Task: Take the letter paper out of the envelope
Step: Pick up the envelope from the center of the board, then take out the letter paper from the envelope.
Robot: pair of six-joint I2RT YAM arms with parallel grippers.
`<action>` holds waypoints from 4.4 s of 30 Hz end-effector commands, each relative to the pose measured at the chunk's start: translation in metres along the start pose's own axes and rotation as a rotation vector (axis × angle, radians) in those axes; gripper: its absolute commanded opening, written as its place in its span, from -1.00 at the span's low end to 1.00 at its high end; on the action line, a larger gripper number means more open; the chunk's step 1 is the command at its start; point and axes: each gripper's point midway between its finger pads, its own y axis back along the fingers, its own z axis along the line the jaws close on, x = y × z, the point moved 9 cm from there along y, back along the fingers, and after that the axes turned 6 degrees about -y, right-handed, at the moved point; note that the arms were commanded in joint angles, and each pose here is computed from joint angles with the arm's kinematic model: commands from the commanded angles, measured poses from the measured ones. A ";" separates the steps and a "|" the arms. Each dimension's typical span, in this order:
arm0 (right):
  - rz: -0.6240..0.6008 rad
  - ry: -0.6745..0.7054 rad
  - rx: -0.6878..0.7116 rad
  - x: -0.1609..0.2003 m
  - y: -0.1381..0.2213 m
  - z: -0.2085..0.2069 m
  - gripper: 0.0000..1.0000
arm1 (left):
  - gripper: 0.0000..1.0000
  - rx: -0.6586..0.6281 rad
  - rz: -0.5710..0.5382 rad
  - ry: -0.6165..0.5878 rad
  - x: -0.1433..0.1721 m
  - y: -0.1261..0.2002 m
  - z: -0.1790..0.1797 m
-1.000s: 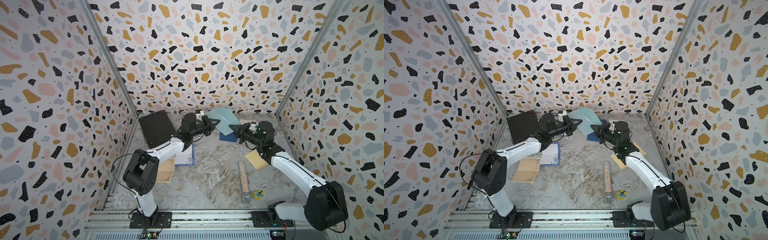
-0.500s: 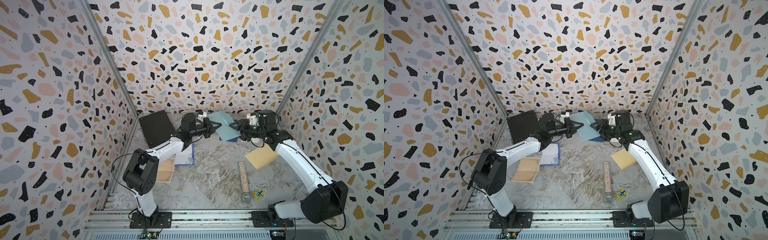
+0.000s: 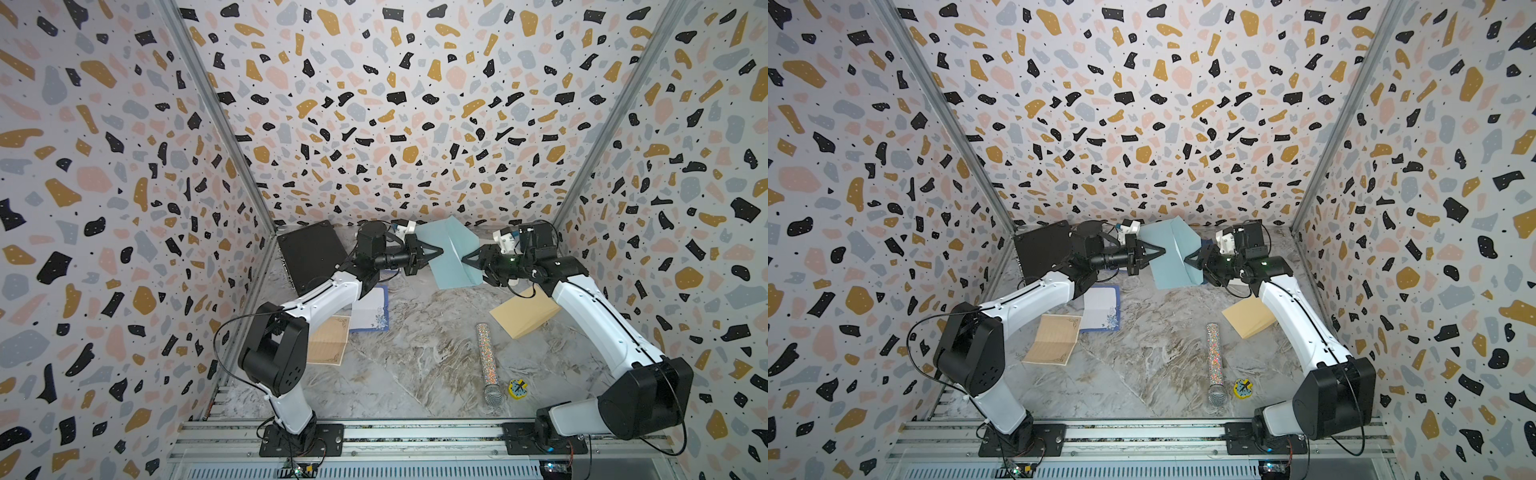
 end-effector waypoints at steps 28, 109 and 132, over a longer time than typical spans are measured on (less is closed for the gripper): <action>-0.018 0.093 -0.385 0.015 0.014 0.005 0.03 | -1.00 0.281 0.042 -0.084 -0.019 0.018 -0.046; -0.265 1.062 0.401 0.060 0.020 0.040 -1.00 | -0.71 -0.172 -0.029 -0.141 -0.017 -0.023 -0.058; -0.247 1.155 0.471 0.072 0.017 0.046 -1.00 | -0.35 -0.360 0.085 -0.127 0.004 -0.036 -0.038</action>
